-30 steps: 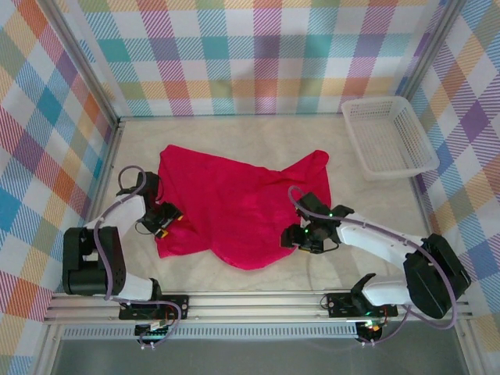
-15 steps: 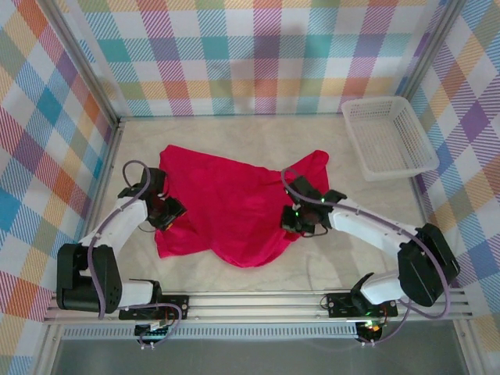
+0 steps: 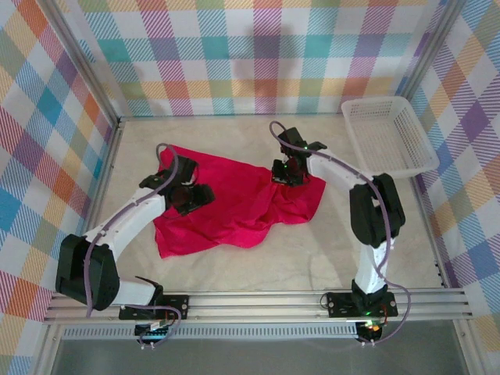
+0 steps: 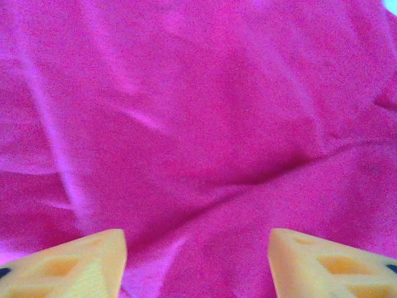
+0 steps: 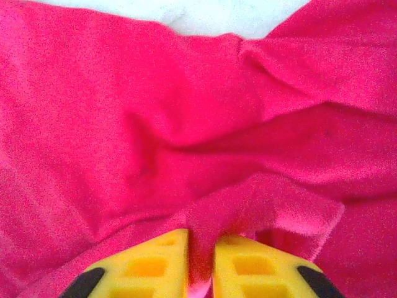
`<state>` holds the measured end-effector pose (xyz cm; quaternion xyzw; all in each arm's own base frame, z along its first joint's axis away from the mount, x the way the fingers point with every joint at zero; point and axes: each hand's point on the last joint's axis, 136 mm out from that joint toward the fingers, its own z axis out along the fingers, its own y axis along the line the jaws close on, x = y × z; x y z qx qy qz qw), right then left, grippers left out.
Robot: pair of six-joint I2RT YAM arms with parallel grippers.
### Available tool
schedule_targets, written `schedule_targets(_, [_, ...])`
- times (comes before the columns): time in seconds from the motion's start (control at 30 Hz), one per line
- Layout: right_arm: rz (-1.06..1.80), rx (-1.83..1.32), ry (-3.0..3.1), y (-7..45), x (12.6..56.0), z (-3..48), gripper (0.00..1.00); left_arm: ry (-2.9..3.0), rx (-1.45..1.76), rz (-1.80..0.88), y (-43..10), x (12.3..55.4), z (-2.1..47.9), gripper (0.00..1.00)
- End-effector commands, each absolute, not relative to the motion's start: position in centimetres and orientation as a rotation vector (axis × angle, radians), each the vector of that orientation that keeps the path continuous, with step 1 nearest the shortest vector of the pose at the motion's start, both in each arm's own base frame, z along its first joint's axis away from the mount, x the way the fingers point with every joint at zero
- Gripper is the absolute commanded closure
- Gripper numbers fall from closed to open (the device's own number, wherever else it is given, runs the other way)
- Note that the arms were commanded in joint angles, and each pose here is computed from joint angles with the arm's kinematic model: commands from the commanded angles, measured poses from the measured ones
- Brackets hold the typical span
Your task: Fold the inside-out t-shirt
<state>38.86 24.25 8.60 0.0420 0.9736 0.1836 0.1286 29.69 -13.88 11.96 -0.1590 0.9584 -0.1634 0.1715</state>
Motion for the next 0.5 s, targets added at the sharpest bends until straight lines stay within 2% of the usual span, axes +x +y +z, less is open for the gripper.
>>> schedule_targets(0.0, [0.679,0.051,2.806,24.7,39.9,10.1,0.69,2.705,-0.218,-0.517,-17.0,29.8,12.3,0.34])
schedule_targets(0.17, [0.688,0.068,2.774,21.9,37.9,12.0,0.54,2.718,0.005,-0.612,-21.3,29.7,11.4,0.29])
schedule_targets(0.27, [0.722,0.075,2.784,20.9,34.8,12.0,0.57,2.71,0.15,-0.649,-24.2,30.0,11.5,0.24])
schedule_targets(0.37, [0.862,0.097,2.785,21.3,31.8,11.7,0.63,2.733,0.253,-0.67,-26.3,29.9,10.6,0.26])
schedule_targets(0.47, [0.995,0.095,2.765,21.7,29.4,11.6,0.64,2.77,0.296,-0.717,-27.7,29.5,9.4,0.29])
